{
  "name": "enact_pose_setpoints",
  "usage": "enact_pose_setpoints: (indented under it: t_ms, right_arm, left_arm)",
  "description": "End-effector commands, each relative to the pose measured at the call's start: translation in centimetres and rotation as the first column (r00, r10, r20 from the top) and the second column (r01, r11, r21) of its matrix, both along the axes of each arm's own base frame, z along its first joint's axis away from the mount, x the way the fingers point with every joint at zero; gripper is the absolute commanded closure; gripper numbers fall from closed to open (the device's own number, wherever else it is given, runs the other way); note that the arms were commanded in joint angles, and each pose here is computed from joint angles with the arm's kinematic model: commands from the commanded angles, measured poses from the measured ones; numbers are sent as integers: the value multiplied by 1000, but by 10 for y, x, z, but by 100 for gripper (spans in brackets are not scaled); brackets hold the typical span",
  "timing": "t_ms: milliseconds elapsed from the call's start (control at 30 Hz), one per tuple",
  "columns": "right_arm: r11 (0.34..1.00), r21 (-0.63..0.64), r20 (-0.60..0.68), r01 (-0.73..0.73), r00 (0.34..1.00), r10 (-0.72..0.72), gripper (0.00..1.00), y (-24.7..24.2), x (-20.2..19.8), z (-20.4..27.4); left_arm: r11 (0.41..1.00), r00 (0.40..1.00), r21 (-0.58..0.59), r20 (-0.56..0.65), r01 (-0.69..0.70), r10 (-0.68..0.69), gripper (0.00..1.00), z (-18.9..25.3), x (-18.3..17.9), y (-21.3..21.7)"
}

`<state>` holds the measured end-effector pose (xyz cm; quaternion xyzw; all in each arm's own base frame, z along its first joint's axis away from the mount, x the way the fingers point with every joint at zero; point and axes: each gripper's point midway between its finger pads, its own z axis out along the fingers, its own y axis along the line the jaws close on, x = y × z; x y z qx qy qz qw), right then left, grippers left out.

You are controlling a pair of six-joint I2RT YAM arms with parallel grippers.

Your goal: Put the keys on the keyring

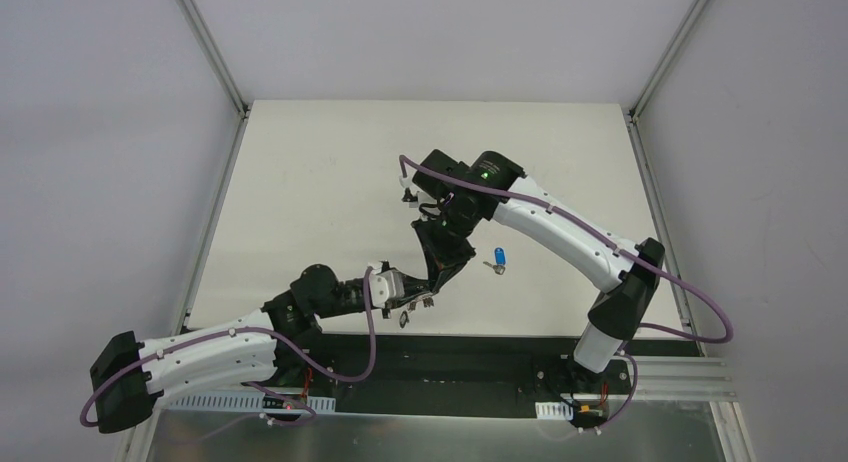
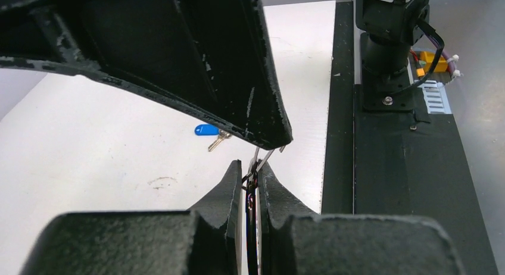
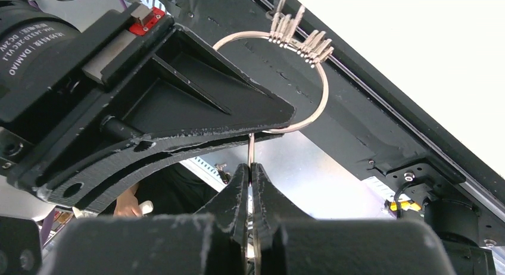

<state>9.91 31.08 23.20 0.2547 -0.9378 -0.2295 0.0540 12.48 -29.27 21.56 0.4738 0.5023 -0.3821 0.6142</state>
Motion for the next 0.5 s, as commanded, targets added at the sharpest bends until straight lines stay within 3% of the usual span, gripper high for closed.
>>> enact_pose_setpoints:
  t_ms: [0,133,233,333,467]
  right_arm:
    - [999,39,5,10,1000,-11,100,8,0,12]
    - [998,53,18,15,1000,-16,100,10,1,15]
    - [998,65,30,19,999,-21,91,9,2,16]
    - [996,84,56,22,998,-27,70,9,4,18]
    - [988,151,145,35,988,-57,53,10,13,32]
  left_arm:
    - [991,996,-116,66,63,-56,100,45,-11,-2]
    - [990,997,-122,52,70,-64,100,48,-13,-2]
    - [989,998,-141,41,52,-47,100,52,-12,1]
    - [985,999,-168,29,37,-32,100,59,-11,5]
    - [985,1000,-171,3,16,-16,100,60,-9,6]
